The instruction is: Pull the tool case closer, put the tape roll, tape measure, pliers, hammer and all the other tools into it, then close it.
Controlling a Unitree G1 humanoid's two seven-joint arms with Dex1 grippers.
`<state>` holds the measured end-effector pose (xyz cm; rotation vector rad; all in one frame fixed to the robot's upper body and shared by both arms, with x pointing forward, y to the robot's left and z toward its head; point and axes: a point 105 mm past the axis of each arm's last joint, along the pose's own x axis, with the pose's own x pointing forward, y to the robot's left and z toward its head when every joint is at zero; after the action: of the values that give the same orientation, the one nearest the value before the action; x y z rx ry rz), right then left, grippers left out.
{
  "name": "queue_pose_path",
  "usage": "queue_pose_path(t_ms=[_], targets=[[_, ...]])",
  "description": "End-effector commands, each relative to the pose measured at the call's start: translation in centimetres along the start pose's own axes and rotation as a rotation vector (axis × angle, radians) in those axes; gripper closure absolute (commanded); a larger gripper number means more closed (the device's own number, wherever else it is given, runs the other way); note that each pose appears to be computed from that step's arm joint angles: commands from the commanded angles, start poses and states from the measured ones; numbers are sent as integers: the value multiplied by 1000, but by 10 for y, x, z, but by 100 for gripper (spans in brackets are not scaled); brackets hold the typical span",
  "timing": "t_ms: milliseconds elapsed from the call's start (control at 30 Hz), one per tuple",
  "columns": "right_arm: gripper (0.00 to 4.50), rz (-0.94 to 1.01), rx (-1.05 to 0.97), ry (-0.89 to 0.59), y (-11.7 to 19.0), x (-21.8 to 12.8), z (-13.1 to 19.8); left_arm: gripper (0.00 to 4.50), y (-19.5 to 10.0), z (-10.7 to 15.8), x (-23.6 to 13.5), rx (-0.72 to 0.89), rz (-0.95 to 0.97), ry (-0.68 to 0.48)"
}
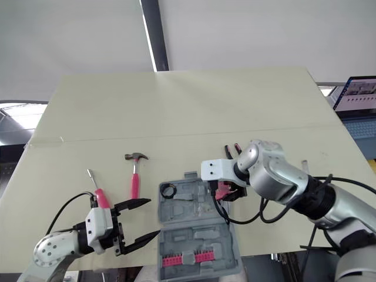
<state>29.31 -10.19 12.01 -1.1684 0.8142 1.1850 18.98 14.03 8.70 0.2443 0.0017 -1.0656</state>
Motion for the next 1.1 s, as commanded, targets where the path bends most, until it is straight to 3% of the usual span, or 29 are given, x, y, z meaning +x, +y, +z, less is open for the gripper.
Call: queue_pose_path(t_ms=[33,1100], targets=[[145,-42,-21,27,-8,-1,2,0,0,4,-1,17,21,-6],[145,-72,-105,26,-17,21,25,0,-9,3,-2,15,23,12]])
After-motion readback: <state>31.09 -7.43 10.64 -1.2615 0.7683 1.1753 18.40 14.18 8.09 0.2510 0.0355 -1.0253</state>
